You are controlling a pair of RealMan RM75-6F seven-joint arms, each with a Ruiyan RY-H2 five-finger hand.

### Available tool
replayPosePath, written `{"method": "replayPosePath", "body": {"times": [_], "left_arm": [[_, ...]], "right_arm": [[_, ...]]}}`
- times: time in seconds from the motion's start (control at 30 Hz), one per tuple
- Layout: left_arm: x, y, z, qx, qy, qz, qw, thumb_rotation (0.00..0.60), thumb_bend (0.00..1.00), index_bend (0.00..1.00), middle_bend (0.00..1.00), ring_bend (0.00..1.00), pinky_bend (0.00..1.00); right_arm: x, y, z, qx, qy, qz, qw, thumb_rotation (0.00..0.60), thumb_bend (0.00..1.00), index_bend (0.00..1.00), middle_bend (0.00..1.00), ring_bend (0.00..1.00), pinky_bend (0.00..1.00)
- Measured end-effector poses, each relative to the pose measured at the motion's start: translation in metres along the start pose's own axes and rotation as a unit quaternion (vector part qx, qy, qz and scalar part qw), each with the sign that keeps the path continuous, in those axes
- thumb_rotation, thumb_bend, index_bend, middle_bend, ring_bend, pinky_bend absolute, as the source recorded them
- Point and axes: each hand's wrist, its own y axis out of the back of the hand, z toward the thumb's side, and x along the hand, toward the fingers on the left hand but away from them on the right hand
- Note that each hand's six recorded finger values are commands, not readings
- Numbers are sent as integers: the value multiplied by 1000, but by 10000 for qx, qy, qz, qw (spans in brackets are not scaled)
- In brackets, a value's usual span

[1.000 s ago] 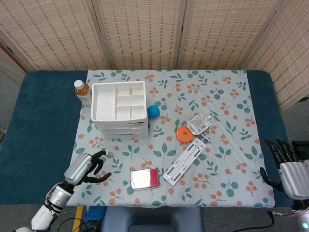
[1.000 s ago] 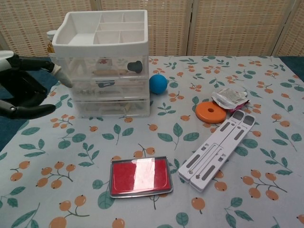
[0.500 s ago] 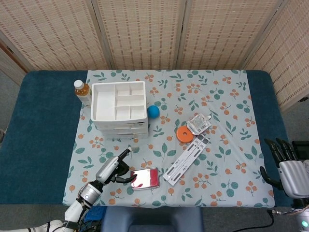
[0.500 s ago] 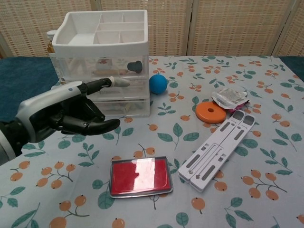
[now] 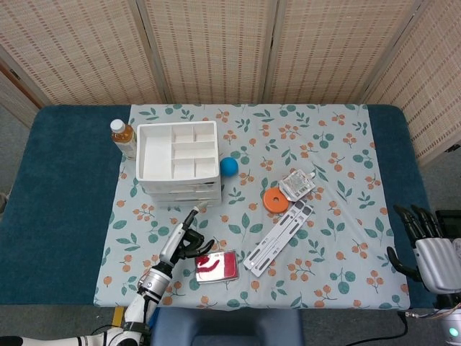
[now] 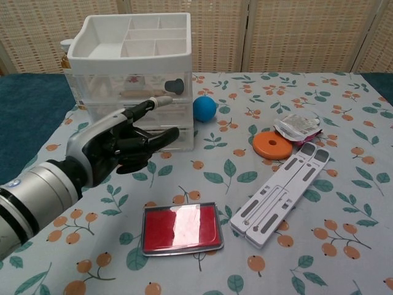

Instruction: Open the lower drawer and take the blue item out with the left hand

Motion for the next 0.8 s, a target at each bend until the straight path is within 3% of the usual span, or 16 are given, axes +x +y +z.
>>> {"method": "replayPosePath", "body": {"times": [0.47,0.8], "left_arm": [[10,17,-12,-805,104,746,9939,600,295,72,978,1000,1000],[16,16,-12,-1208,98,829,9892,600,295,72,978,1000,1000]], "right_arm": [[2,1,1,18,-44,-6,10000,600,432,0,113,0,23],[1,0,1,22,-54,8,10000,600,431,0,113,0,23]]}}
